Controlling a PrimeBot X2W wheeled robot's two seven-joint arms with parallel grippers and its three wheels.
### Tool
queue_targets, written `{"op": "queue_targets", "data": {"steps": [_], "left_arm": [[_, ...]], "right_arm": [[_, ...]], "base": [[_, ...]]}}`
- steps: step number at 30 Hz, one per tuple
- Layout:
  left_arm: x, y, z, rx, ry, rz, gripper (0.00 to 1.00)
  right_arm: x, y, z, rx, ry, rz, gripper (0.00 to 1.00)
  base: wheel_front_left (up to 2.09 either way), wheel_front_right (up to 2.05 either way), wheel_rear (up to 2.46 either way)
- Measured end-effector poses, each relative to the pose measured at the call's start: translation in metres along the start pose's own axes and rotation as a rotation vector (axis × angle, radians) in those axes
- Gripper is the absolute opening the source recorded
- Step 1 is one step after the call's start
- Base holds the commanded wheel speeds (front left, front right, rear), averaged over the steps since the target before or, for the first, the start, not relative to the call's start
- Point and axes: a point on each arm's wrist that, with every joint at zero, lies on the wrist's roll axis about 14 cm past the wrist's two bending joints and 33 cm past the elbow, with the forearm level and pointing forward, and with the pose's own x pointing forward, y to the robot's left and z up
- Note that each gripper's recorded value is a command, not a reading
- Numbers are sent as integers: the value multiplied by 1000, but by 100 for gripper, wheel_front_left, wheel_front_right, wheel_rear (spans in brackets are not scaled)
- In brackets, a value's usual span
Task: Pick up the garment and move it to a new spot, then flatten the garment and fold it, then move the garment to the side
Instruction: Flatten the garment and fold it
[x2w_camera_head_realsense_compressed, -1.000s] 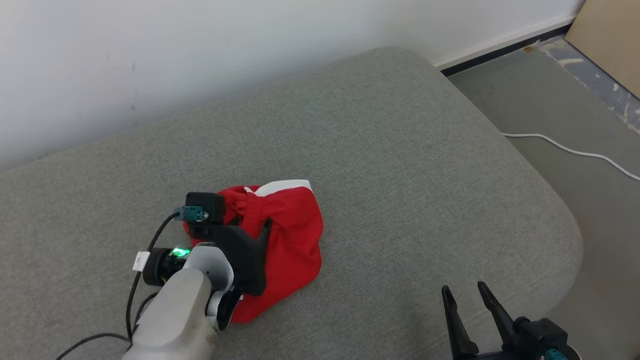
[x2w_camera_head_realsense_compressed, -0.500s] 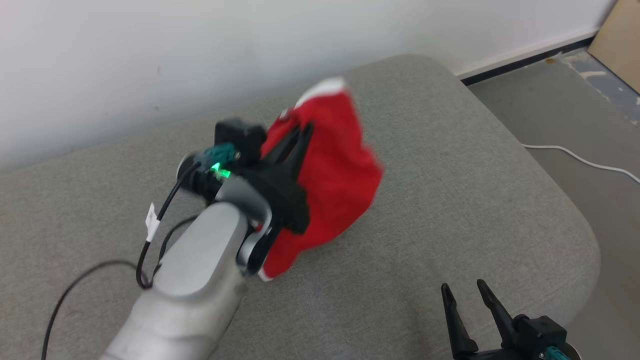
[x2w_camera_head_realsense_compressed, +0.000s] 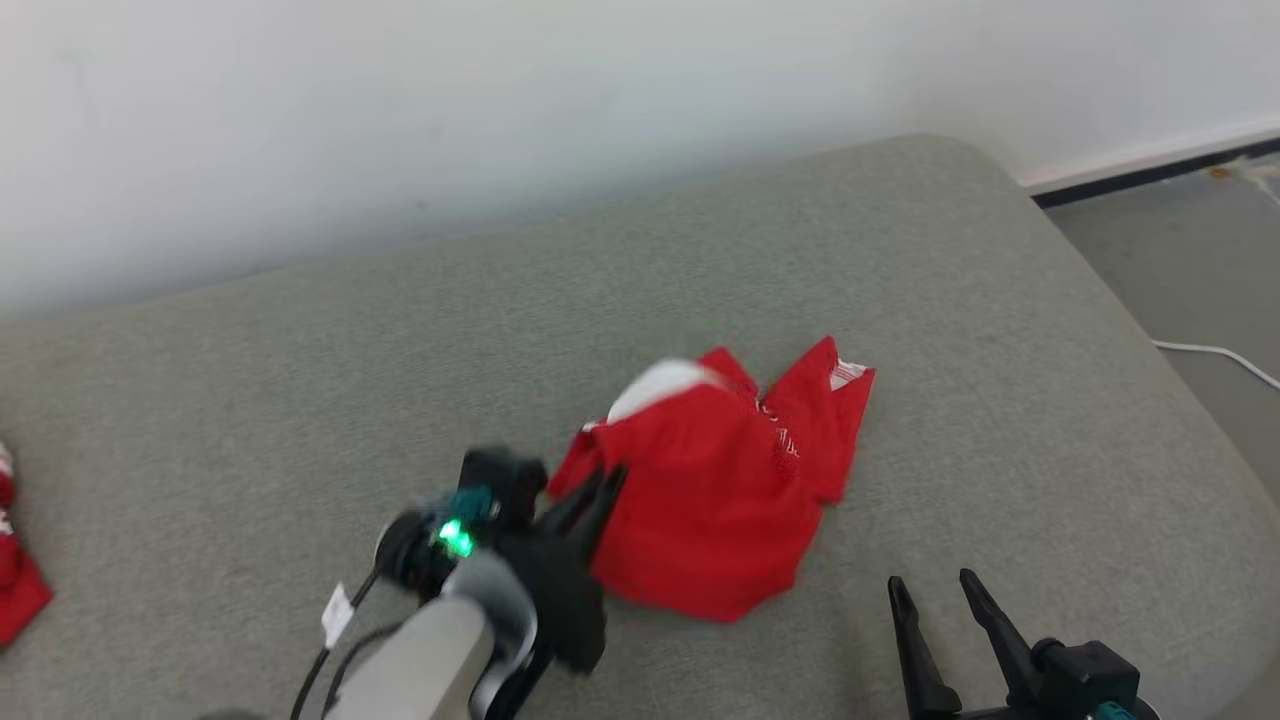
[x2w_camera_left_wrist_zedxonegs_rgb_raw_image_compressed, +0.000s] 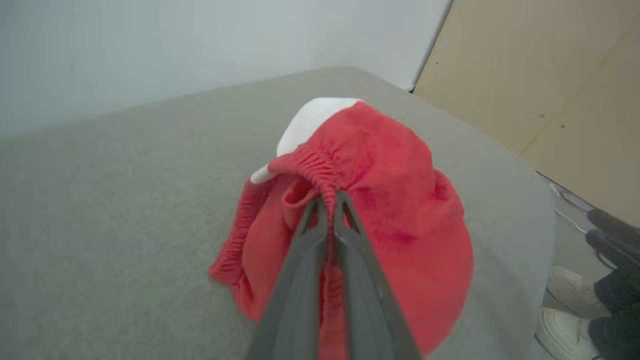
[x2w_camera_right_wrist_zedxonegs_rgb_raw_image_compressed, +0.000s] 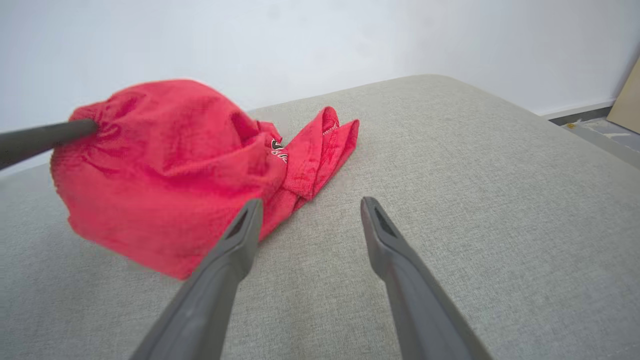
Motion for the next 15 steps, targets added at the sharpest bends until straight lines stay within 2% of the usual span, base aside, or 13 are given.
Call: {"op": "queue_targets", "data": {"steps": [3,6,7,8,9,13,15], "left_arm": [[-26,18,-39,-53,93,76,0],[-47,35,-58,-76,137,141,0],[-54,41,-65,-83,160,166,3],[-61,46,-71,-91,182,187,83],[-68,50,-76,-100,197,205,100],[-79,53,-77,-181,202,239,100],[-77,53,-59,-238,163,230,100]], "right_arm": [[5,5,0,-1,0,20,100],[8,13,-2,-3,9,45,100],[10,15,-2,-3,11,52,100],[11,17,-2,-4,11,60,100],[12,19,-2,-4,10,66,100],[11,23,0,-4,6,80,100],[10,25,2,-6,2,86,100]], "base": [[0,0,0],[0,0,0],[0,0,0],[0,0,0],[0,0,0],[0,0,0],[0,0,0]]}}
